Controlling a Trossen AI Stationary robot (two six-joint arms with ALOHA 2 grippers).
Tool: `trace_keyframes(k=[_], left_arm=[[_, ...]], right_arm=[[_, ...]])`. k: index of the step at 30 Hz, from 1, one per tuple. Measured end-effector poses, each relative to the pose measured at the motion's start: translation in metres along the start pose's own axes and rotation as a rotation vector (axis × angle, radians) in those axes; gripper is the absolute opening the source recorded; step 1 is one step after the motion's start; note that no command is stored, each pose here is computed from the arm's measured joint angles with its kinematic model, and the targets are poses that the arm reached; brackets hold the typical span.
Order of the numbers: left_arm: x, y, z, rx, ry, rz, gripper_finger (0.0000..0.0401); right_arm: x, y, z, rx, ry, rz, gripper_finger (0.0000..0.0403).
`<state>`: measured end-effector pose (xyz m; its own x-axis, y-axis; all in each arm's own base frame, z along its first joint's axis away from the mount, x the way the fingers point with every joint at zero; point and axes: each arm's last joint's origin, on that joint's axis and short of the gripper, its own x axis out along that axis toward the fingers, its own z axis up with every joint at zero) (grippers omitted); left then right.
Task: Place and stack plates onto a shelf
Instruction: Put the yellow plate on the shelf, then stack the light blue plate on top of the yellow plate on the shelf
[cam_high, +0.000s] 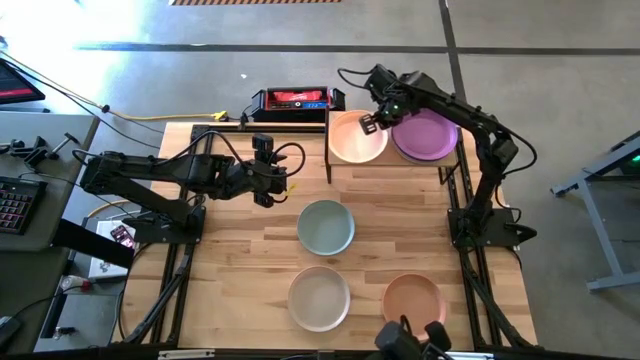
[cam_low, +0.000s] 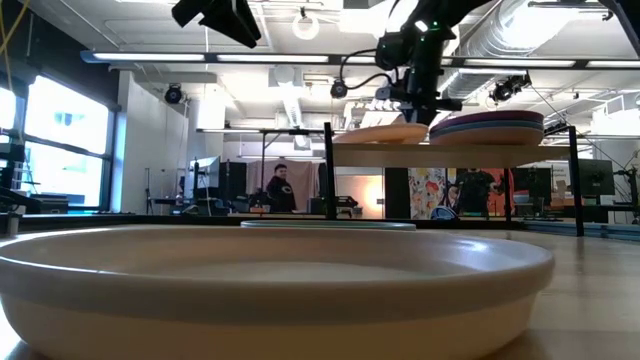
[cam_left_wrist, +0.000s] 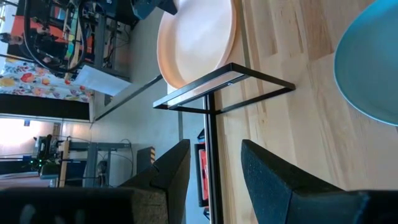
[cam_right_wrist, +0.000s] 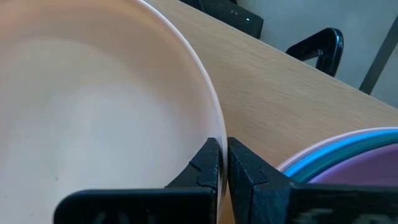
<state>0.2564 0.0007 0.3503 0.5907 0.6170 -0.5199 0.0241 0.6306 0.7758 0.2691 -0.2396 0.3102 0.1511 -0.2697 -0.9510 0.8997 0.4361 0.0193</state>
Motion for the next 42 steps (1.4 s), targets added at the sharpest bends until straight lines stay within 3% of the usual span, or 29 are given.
trace_keyframes(k=[8, 20, 25, 32, 36, 42], left_arm=[[0.000, 0.000, 0.000, 0.000, 0.000, 0.000, 0.0133], [0.000, 0.000, 0.000, -0.002, 0.000, 0.000, 0.0133], [0.001, -0.001, -0.002, -0.080, 0.003, -0.028, 0.0133], [0.012, -0.012, -0.004, -0.242, -0.019, -0.225, 0.0133], [0.023, -0.028, -0.007, -0.179, 0.008, -0.283, 0.0133], [0.046, -0.059, -0.013, -0.033, 0.085, -0.382, 0.0133]], right_arm=[[0.000, -0.002, 0.002, -0.013, -0.021, -0.015, 0.0007], [0.000, -0.003, 0.005, -0.015, -0.057, -0.057, 0.0081], [-0.017, -0.001, 0.005, -0.039, -0.021, 0.050, 0.0085], [-0.056, 0.015, 0.001, -0.130, 0.019, 0.256, 0.0085], [-0.076, 0.032, -0.012, -0.234, 0.060, 0.341, 0.0085], [-0.103, 0.057, -0.035, -0.368, 0.092, 0.373, 0.0085]])
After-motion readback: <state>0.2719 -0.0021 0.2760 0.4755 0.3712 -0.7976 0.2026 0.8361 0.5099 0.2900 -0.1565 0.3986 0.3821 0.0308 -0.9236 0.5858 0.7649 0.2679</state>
